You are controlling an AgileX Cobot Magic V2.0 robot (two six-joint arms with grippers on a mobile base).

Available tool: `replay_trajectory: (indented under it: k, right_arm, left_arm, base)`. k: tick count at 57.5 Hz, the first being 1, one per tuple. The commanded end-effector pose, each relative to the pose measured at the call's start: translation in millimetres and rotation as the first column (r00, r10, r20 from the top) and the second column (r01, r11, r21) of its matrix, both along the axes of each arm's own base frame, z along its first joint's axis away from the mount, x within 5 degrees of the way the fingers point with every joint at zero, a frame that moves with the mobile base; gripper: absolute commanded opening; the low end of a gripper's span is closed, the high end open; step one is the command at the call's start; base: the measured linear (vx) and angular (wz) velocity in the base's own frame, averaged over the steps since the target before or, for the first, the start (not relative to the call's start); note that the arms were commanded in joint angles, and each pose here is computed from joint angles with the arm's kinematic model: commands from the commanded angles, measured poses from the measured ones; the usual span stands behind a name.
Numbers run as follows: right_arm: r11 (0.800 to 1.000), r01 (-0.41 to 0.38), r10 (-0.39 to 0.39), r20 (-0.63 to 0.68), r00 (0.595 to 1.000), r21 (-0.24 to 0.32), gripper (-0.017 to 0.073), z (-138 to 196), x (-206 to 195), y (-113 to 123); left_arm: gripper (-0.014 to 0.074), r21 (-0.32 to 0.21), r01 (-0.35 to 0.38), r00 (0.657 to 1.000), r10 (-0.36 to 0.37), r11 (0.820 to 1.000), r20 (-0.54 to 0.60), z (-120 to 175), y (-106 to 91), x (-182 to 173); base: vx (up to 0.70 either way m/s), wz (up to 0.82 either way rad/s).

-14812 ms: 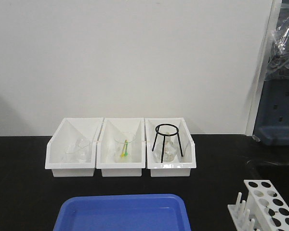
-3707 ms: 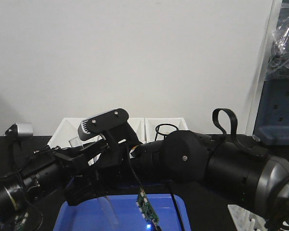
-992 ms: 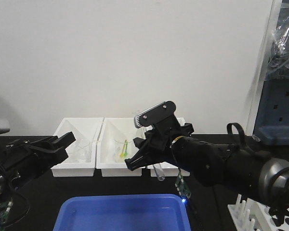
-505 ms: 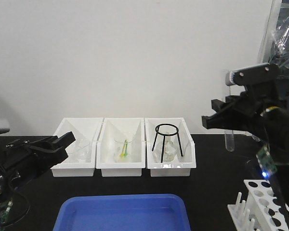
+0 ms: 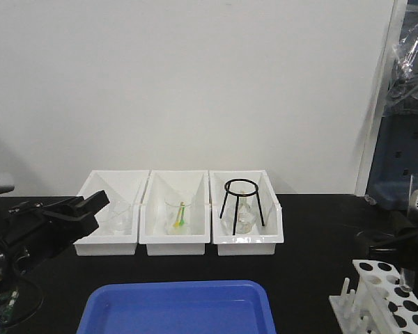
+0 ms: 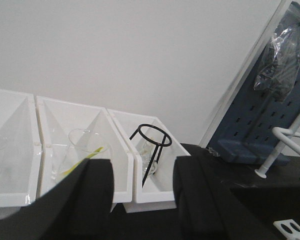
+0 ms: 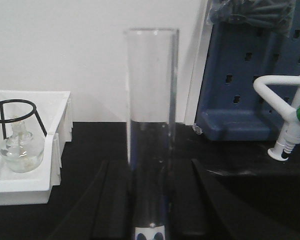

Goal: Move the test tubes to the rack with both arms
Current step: 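Carry the tube with the right gripper over the white rack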

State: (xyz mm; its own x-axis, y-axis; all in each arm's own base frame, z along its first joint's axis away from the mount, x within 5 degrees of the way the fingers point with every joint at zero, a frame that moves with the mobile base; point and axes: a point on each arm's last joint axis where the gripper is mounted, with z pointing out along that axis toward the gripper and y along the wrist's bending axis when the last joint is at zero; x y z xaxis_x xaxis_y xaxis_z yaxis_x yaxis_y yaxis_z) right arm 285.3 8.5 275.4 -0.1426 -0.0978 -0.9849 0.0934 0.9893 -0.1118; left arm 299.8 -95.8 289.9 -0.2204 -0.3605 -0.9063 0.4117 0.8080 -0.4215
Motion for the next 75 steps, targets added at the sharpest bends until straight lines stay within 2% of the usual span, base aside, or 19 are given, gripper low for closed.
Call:
replay_trajectory:
  k: [1, 7, 19, 24, 27, 40, 54, 63, 69, 75]
  right_arm:
    - [0.999, 0.025, -0.022, 0.137, 0.990, -0.021, -0.0008, 24, -3, -4]
    - [1.000, 0.030, -0.030, 0.174, 0.984, 0.005, -0.0008, 28, -3, -4]
    - [0.999, -0.014, 0.020, 0.176, 0.984, -0.033, -0.0007, 13, 10, 1]
    - [1.000, -0.027, 0.027, 0.181, 0.983, 0.002, -0.0006, 10, 13, 2]
    - [0.999, -0.036, 0.035, 0.184, 0.982, -0.001, -0.0006, 9, 14, 3]
    - [0.999, -0.032, 0.032, 0.187, 0.982, -0.005, -0.0006, 3, 15, 4]
    - [0.999, 0.021, -0.013, 0.255, 0.967, -0.026, -0.0006, -23, -10, -3]
    - [1.000, 0.002, -0.003, 0.277, 0.961, 0.002, -0.0006, -22, -11, -2]
    - [1.000, -0.017, 0.018, 0.268, 0.963, -0.008, -0.0006, -25, -9, 0]
    - [1.000, -0.022, 0.016, 0.277, 0.961, 0.019, -0.0006, -32, -5, 1]
  left_arm:
    - [0.0421, -0.065, 0.016, 0.993, -0.008, 0.998, 0.119, 27, 0.3, -3]
    - [0.0421, -0.056, 0.021, 0.993, -0.015, 0.998, 0.121, 27, -0.2, -3]
    - [0.0421, -0.053, 0.026, 0.992, -0.019, 0.998, 0.126, 27, -0.5, -4]
    - [0.0421, -0.053, 0.026, 0.992, -0.019, 0.998, 0.126, 27, -0.5, -4]
    - [0.0421, -0.053, 0.026, 0.992, -0.019, 0.998, 0.126, 27, -0.5, -4]
    - [0.0421, -0.053, 0.026, 0.992, -0.019, 0.998, 0.126, 27, -0.5, -4]
    - [0.0421, -0.052, 0.025, 0.992, -0.019, 0.998, 0.125, 27, -0.5, -4]
    - [0.0421, -0.052, 0.025, 0.992, -0.019, 0.998, 0.125, 27, -0.5, -4]
    - [0.0421, -0.052, 0.025, 0.992, -0.019, 0.998, 0.125, 27, -0.5, -4]
    - [0.0421, -0.052, 0.025, 0.992, -0.019, 0.998, 0.125, 27, -0.5, -4]
  base:
    - [0.00, 0.00]
    - [0.00, 0.00]
    - [0.00, 0.00]
    - [0.00, 0.00]
    - [0.00, 0.00]
    - [0.00, 0.00]
    - [0.00, 0.00]
    - [0.00, 0.00]
    - [0.00, 0.00]
    - [0.00, 0.00]
